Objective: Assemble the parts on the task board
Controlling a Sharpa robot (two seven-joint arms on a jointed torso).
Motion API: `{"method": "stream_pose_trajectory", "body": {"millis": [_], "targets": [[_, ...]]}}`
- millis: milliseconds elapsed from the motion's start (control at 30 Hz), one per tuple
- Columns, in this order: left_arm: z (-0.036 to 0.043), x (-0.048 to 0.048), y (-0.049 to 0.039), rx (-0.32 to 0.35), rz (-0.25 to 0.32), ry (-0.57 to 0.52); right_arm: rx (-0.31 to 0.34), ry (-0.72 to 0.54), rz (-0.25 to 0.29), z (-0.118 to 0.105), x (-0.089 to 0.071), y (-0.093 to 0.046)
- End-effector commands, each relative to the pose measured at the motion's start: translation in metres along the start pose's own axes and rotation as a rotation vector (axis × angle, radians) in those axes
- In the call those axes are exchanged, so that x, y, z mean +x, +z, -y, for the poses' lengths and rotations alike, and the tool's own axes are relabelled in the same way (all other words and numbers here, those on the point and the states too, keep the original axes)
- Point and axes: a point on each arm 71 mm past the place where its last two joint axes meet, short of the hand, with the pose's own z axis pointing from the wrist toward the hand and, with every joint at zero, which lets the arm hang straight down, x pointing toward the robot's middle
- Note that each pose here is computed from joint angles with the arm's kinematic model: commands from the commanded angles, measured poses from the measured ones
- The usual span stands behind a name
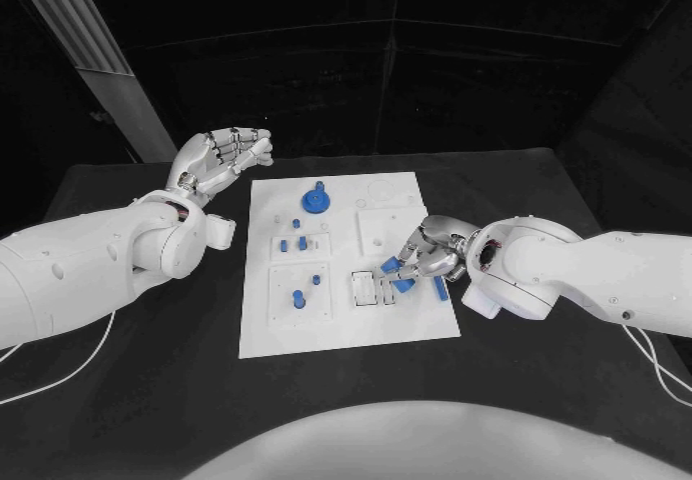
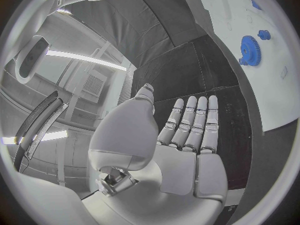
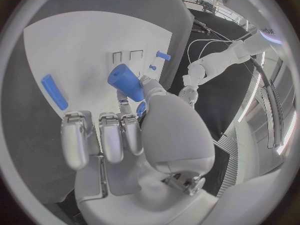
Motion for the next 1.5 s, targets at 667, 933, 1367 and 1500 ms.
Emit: {"method": "stream_pose_trajectory", "body": {"millis": [667, 933, 1367, 1500], "targets": [[0.0089, 0.0011, 0.0001, 0.116, -0.008, -0.010, 0.126, 0.278, -0.141, -0.003, 0.015, 0.015], [0.0088, 0.0011, 0.0002, 0.114, -0.008, -0.010, 0.158, 0.267, -0.170, -0.004, 0.019, 0.017], [0.0087, 0.0011, 0.0004, 0.115, -0.008, -0.010, 0.184, 0.250, -0.206, -0.003, 0.022, 0.016], [0.0088, 0.0012, 0.0005, 0.115, -0.008, -0.010, 0.185, 0.249, -0.207, -0.004, 0.023, 0.017]]}}
